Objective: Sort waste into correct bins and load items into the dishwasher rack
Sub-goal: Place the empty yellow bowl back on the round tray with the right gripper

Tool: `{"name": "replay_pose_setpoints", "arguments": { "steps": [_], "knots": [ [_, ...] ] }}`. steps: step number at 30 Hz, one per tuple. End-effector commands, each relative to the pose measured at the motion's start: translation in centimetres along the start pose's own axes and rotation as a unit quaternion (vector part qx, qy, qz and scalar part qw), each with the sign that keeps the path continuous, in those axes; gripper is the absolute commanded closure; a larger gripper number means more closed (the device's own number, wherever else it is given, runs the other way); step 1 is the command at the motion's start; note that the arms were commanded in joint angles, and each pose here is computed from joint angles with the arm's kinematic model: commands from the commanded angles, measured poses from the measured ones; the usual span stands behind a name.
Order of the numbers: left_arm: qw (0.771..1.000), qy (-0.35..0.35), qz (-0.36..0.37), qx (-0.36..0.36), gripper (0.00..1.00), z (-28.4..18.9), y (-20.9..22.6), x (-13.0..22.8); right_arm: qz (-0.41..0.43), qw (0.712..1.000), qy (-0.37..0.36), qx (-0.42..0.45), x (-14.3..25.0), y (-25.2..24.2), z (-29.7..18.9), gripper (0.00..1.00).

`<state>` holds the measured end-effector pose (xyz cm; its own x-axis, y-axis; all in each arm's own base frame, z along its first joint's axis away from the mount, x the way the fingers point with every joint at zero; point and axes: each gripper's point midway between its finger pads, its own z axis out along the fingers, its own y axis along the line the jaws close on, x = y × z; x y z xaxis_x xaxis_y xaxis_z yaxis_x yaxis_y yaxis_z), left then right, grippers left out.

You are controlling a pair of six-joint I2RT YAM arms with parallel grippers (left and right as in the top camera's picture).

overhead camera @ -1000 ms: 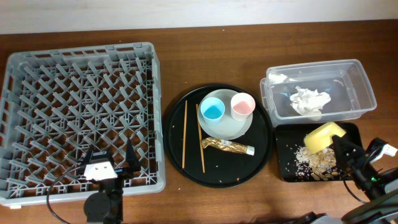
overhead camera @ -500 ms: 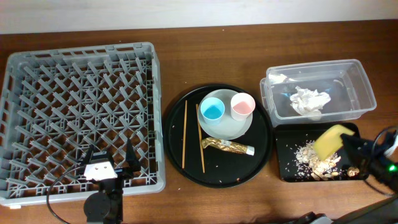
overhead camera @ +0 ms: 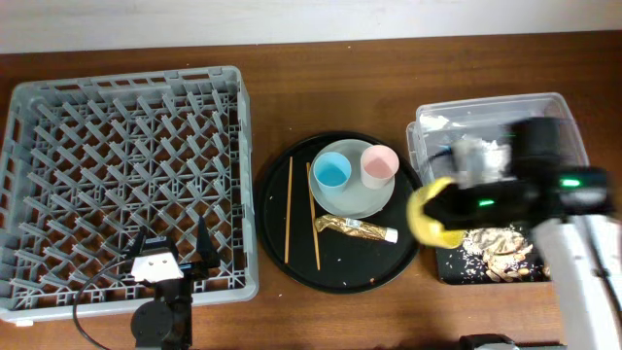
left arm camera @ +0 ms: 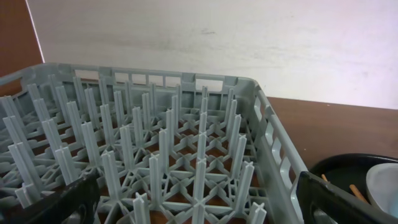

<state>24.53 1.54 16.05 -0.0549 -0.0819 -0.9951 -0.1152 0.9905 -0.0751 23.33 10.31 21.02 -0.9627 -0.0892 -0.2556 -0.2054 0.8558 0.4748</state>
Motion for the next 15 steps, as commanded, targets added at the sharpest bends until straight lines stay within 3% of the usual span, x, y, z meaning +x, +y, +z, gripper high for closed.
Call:
{"name": "replay_pose_setpoints", "arguments": {
  "steps": [1,5,9,15],
  "knots": [
    [1.0,0.0,0.008,-0.004,0.01,0.0,0.1,0.1,-0.066,0.991,0.063,0.094,1.6,1.6,3.7,0.96],
    [1.0,0.0,0.008,-0.004,0.01,0.0,0.1,0.0,-0.128,0.975,0.107,0.148,3.0,3.7,7.6,0.96],
    [1.0,0.0,0.008,-0.004,0.01,0.0,0.1,0.0,-0.188,0.958,0.162,0.146,5.0,6.1,12.1,0.96],
    [1.0,0.0,0.008,-0.004,0.01,0.0,0.1,0.0,-0.204,0.94,0.218,0.162,6.6,5.8,16.6,0.95]
  ]
}}
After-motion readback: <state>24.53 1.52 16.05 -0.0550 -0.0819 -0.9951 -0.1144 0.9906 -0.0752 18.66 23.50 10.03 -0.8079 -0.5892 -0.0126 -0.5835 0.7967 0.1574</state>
